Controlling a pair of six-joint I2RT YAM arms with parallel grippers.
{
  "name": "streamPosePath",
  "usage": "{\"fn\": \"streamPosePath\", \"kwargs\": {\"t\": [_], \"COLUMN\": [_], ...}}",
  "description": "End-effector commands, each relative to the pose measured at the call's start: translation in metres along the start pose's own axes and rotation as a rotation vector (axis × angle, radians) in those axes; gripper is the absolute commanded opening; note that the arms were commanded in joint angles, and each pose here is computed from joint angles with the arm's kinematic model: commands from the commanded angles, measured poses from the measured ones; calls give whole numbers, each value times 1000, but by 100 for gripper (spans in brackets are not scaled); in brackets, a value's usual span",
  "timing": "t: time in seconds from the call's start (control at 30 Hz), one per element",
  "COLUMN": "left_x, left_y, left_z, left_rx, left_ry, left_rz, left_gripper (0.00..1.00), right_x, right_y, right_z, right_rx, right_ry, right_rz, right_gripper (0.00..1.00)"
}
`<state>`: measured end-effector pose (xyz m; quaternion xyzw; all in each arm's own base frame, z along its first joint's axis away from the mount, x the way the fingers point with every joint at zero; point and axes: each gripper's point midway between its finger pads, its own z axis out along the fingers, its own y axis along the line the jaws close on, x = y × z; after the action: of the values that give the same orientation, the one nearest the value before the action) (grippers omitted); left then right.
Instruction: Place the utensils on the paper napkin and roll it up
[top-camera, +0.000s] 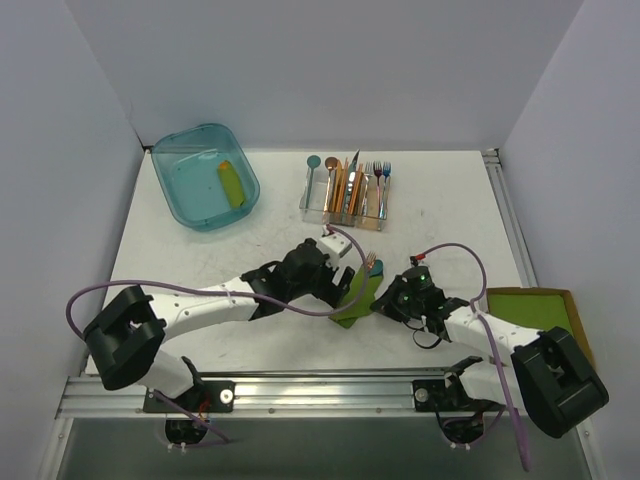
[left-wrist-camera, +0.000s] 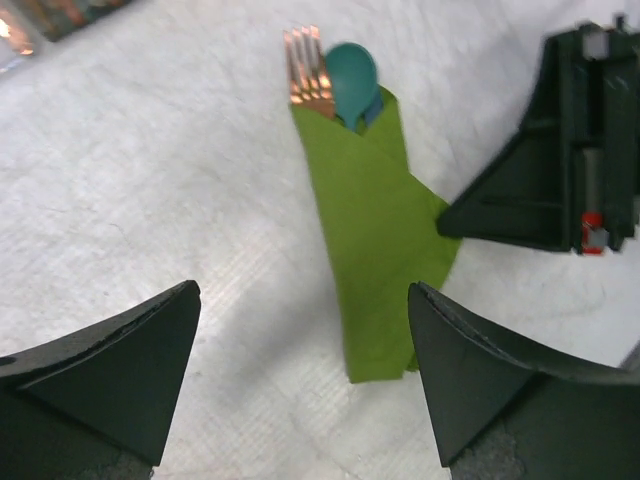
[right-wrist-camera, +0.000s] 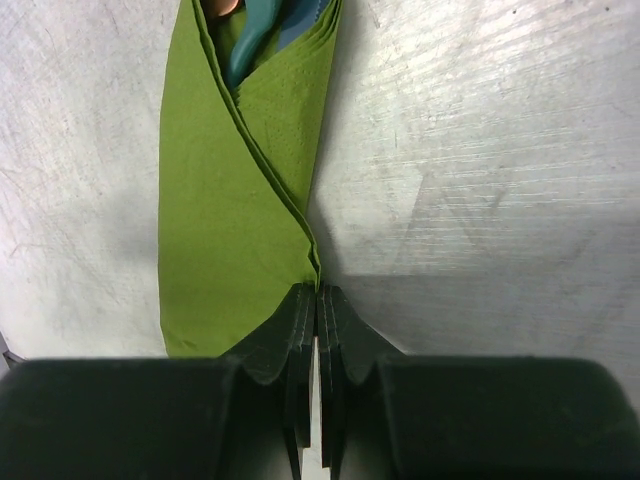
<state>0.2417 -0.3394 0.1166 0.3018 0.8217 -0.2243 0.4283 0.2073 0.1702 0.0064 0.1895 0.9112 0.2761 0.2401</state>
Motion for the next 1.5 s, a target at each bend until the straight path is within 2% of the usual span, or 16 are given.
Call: {"fn": "streamPosePath", "kwargs": {"t": [0.0, 0.07, 0.1, 0.2, 0.37, 0.43, 0.47, 0.53, 0.6, 0.63, 0.8, 1.13, 1.47], "left_x": [-23, -31, -31, -37, -52, -45, -56, -50, -60, -48, -53, -15, -5], "left_y": [34, 45, 66, 69, 60, 55, 47, 40, 27, 26, 3, -14, -22], "left_z": [-1, -3, -6, -7, 2, 14, 16, 27, 40, 43, 74, 120, 139], "left_rx": [-109, -106, -130, 15, 71, 84, 102, 108, 106, 94, 54, 60, 81], "left_ry": [-76, -122, -133, -147, -103, -42, -53, -8, -8, 51, 117, 278, 298], "left_rz": [-56, -153, -210, -296, -231, -205, -188, -163, -132, -128, -54, 8, 4], "left_gripper": [94, 94, 94, 94, 94, 94, 94, 94, 94, 94, 94, 94, 94], "right_x": [-5, -6, -5, -5, -5, -3, -4, -3, -4, -3, -4, -4, -3], "right_y": [-5, -6, -6, -5, -6, -7, -8, -9, -10, -10, -9, -9, -11], "right_z": [-3, -4, -4, -5, -7, -7, -7, -7, -7, -7, -8, -8, -8], "right_rx": [28, 28, 28, 22, 20, 25, 26, 28, 30, 30, 27, 27, 32], "right_ry": [-22, -25, -25, -28, -30, -26, -27, -28, -33, -30, -34, -38, -36], "right_rz": [-13, -13, -14, -11, -11, -13, -15, -17, -15, -15, -12, -8, -1], "right_gripper": [0, 0, 0, 0, 0, 0, 0, 0, 0, 0, 0, 0, 0]}}
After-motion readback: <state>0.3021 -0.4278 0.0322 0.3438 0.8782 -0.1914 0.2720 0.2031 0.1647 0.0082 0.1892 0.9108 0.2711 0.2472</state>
